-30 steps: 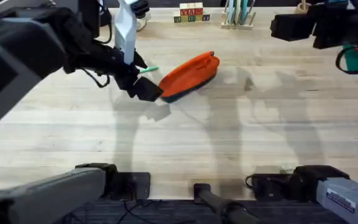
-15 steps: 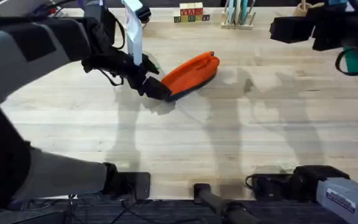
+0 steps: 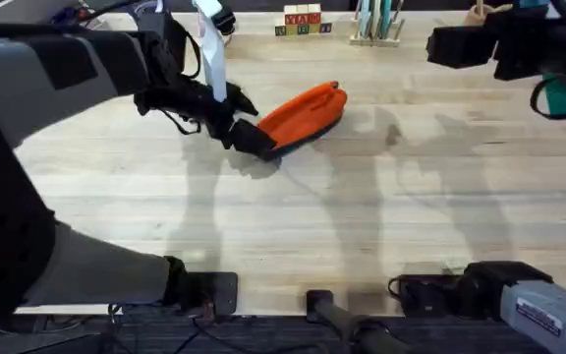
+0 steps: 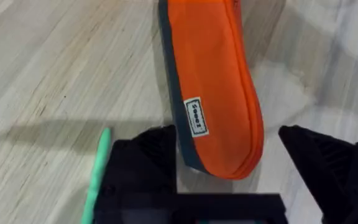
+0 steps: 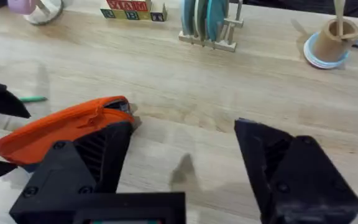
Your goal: Unzip the bag, pick up the pens from the table one at a time and place them inside, then zip the bag closed.
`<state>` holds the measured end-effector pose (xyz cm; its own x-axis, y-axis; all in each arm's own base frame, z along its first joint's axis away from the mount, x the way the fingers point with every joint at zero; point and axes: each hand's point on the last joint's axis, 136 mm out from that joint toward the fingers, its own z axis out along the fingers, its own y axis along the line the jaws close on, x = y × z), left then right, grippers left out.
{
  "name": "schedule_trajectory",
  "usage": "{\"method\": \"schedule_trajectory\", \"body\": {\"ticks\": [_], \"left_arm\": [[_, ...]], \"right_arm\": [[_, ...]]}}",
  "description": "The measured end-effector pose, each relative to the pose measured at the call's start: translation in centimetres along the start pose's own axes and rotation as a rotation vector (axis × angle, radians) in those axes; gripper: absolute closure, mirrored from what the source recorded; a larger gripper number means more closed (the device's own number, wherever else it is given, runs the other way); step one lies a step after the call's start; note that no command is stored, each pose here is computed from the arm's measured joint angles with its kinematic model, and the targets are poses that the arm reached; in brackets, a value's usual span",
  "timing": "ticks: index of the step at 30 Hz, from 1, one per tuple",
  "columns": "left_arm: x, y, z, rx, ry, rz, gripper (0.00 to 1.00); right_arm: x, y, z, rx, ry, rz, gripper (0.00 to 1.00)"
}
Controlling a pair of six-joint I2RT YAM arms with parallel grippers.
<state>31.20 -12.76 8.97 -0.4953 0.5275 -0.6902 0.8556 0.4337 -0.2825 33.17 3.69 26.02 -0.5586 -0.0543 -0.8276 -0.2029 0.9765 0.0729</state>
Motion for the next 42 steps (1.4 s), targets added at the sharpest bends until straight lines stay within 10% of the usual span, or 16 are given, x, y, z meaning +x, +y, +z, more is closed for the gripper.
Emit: {"method": "schedule_trajectory", "body": {"ticks": [15,23,42], "left_arm": [[0.6,-0.9,0.8,0.011,0.063,0.006,0.095],[0.6,-0.8,1.3,-0.008,0.094,0.040,0.944],[0.6,-0.8,1.3,-0.010,0.097,0.040,0.961]], "right_arm": [[0.0,0.0,0.0,0.000,0.000,0.000,0.004],[0.0,0.0,0.0,0.000,0.000,0.000,0.004],[0.0,0.2,0.0,-0.009,0.000,0.020,0.004]]}}
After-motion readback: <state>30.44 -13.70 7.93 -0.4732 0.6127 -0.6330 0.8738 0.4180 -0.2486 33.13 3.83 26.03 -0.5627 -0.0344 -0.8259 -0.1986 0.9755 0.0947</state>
